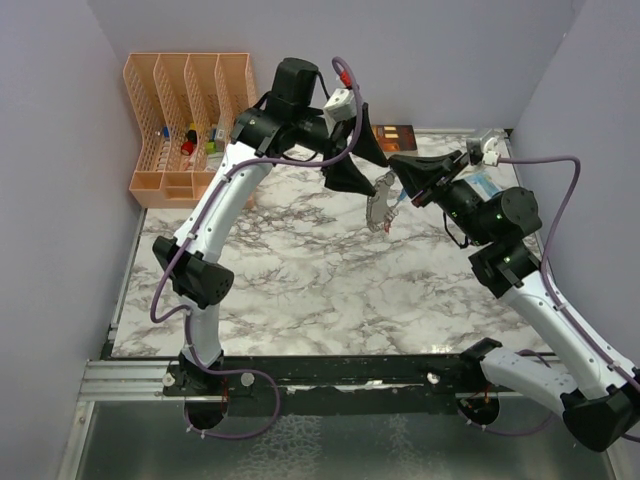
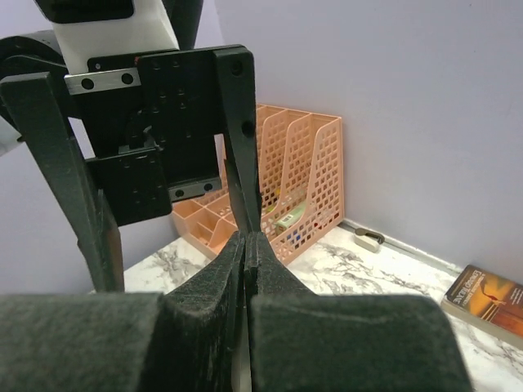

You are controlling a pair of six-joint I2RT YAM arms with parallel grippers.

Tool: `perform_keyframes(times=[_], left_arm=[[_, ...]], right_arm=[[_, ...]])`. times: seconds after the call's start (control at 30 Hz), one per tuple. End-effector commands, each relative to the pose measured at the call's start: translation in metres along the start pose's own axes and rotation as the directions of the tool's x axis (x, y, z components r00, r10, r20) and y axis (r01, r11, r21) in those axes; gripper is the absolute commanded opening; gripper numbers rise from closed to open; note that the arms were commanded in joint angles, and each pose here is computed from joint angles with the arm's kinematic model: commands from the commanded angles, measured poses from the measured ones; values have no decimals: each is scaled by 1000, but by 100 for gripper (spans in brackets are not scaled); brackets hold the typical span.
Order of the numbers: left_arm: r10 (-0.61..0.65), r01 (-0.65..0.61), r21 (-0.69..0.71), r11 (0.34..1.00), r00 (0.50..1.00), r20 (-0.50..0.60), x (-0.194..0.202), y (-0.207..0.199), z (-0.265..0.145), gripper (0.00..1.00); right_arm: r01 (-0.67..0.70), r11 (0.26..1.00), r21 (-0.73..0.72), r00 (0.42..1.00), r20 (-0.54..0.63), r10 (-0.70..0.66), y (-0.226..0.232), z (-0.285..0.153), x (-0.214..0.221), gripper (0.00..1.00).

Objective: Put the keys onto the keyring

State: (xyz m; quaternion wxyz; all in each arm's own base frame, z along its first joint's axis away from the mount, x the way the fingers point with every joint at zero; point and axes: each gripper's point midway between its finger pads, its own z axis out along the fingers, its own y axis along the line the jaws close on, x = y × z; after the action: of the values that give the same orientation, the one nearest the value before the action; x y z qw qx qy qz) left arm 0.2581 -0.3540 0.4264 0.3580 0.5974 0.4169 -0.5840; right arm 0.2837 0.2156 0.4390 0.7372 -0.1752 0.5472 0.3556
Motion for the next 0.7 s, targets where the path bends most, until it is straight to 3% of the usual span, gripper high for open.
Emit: perform_keyframes(times=[0.0,0.13,0.33,0.67], left_arm=[[19,-21,74,997,999,30,-22,-28,9,76],[-12,9,85,996,999,33,-25,-27,12,83],[-35,34,30,999,999,20,-18,-14,15,83],[-93,93,-54,994,996,-7,-1,3,26,70]], right_arm=[[42,997,-64,995,89,-37,12,6,-29,1],[45,997,-56,996,86,-40,9,7,-25,1],[50,998,-48,994,101,-44,9,6,-31,1],[45,998,-38,991,128,-40,8,5,-37,1]])
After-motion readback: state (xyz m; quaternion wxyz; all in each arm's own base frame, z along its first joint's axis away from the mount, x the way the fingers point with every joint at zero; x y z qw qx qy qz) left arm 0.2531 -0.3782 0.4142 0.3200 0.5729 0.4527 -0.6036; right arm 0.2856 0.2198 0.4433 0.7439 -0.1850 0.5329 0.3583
